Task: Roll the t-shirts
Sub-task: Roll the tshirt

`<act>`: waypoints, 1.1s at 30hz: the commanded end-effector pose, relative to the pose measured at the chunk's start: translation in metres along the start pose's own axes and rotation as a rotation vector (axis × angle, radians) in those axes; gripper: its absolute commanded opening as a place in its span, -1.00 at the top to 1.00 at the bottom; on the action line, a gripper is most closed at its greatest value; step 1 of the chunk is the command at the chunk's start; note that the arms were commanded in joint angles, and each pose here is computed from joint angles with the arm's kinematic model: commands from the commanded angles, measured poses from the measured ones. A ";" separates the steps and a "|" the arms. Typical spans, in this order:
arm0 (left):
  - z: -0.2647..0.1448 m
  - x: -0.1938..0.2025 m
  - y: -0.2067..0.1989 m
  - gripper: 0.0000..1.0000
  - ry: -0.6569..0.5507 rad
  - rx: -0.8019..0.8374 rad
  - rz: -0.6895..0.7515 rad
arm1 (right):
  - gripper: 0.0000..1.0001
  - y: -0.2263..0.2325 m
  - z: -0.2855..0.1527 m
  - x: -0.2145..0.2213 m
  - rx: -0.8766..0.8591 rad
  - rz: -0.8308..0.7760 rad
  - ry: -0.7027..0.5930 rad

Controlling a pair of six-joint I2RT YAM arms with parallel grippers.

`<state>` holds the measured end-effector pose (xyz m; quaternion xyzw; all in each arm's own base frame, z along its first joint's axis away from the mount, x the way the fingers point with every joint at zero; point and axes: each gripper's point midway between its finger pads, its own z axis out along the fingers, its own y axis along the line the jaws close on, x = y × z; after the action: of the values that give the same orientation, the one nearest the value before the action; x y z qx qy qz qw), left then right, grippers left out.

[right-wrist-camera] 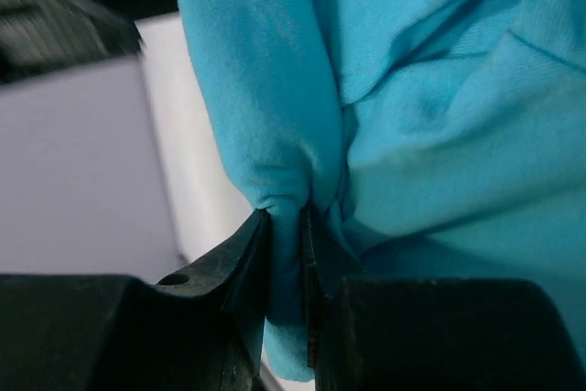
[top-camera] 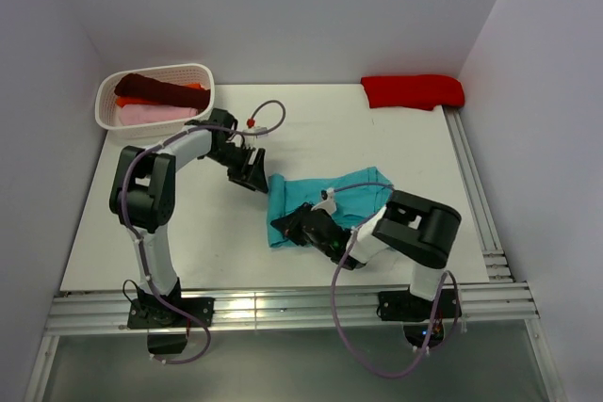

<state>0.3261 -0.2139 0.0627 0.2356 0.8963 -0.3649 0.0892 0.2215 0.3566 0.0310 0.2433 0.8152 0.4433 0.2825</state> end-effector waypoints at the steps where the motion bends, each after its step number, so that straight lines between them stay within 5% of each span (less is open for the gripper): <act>1: 0.005 -0.005 -0.014 -0.36 -0.066 0.116 0.081 | 0.60 0.031 -0.002 0.001 -0.199 0.169 0.045; 13: 0.032 -0.012 0.006 -0.22 -0.101 0.099 -0.049 | 0.63 0.029 0.007 0.013 -0.330 0.356 0.128; 19: 0.032 -0.019 0.016 0.13 -0.092 -0.074 -0.053 | 0.37 0.017 0.011 0.018 -0.241 0.301 0.136; 26: 0.032 -0.011 0.020 0.87 -0.039 -0.258 -0.030 | -0.04 0.010 0.007 0.018 -0.105 0.153 0.129; 33: 0.030 -0.008 0.025 0.94 -0.008 -0.337 -0.014 | -0.17 0.000 0.007 0.011 0.143 -0.057 0.075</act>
<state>0.3274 -0.2364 0.0272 0.2024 0.9358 -0.2729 0.0943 0.2263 0.3778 0.0429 0.2617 0.8027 0.4835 0.2309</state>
